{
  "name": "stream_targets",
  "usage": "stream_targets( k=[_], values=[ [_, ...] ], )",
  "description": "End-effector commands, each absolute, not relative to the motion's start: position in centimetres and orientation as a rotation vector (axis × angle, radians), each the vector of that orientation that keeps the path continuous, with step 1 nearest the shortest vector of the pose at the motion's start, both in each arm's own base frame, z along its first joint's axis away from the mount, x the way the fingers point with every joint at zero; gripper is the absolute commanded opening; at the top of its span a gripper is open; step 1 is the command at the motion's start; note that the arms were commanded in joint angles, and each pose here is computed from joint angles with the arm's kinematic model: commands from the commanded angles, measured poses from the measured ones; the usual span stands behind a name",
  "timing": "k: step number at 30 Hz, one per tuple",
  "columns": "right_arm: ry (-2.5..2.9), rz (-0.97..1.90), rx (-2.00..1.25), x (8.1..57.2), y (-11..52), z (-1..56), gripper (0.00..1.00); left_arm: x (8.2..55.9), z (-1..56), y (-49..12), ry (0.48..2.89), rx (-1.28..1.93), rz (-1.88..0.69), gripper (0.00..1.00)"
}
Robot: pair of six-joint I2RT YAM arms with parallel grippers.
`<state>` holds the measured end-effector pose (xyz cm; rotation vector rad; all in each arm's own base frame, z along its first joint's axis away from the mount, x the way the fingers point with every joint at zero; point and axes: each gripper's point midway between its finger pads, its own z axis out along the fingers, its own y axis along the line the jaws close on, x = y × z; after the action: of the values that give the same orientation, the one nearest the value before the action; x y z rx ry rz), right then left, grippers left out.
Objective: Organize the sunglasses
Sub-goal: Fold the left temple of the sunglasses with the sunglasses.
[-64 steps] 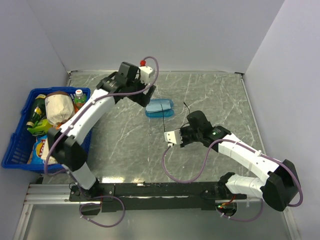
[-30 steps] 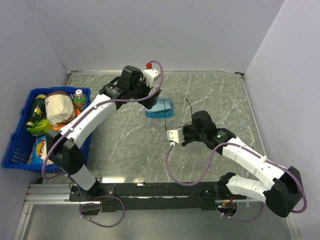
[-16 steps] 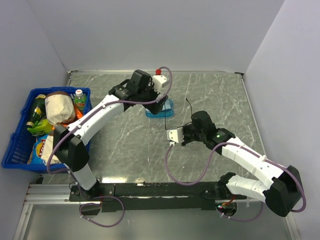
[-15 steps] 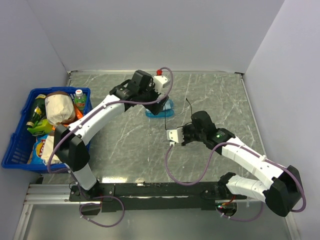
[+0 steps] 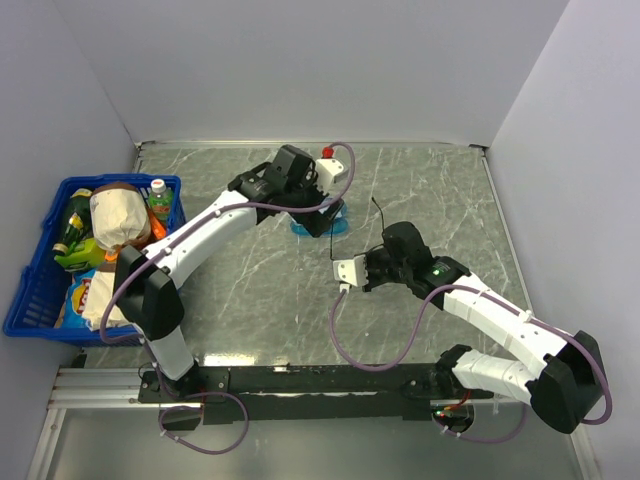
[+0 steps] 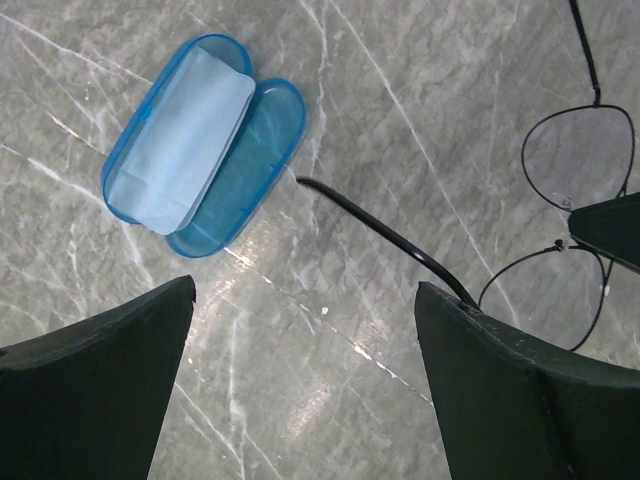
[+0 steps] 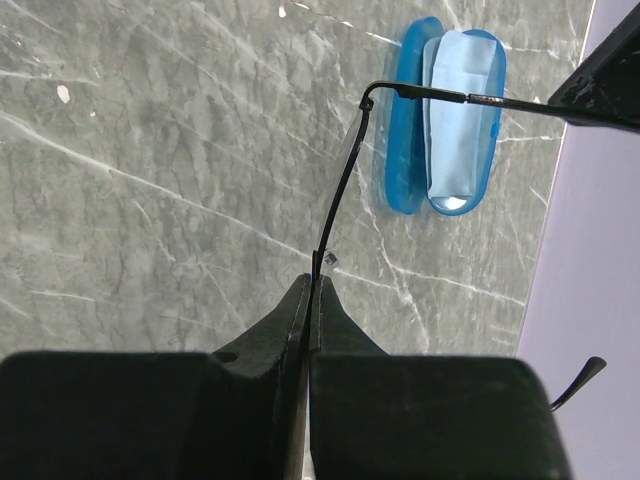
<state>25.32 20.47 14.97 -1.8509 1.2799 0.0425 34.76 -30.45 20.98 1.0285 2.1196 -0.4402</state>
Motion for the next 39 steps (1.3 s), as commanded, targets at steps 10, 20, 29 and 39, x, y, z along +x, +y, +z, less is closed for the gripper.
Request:
stream_targets(
  k=[10,20,29,39],
  values=[
    [1.248,0.065,-1.867,25.0,20.8,14.8,0.00,34.5,21.4,-32.8,2.090,1.077,-0.456,0.96],
    [1.254,0.061,-1.868,25.0,20.7,14.7,0.00,35.2,23.2,-31.5,2.051,1.022,-0.375,0.96],
    [1.252,0.058,-1.861,25.1,20.8,14.8,0.00,35.0,26.6,-29.8,1.972,0.949,-0.349,0.96],
    [1.246,0.059,-1.852,25.1,20.8,15.2,0.00,35.9,28.0,-28.0,1.962,0.875,-0.384,0.96]
  ],
)
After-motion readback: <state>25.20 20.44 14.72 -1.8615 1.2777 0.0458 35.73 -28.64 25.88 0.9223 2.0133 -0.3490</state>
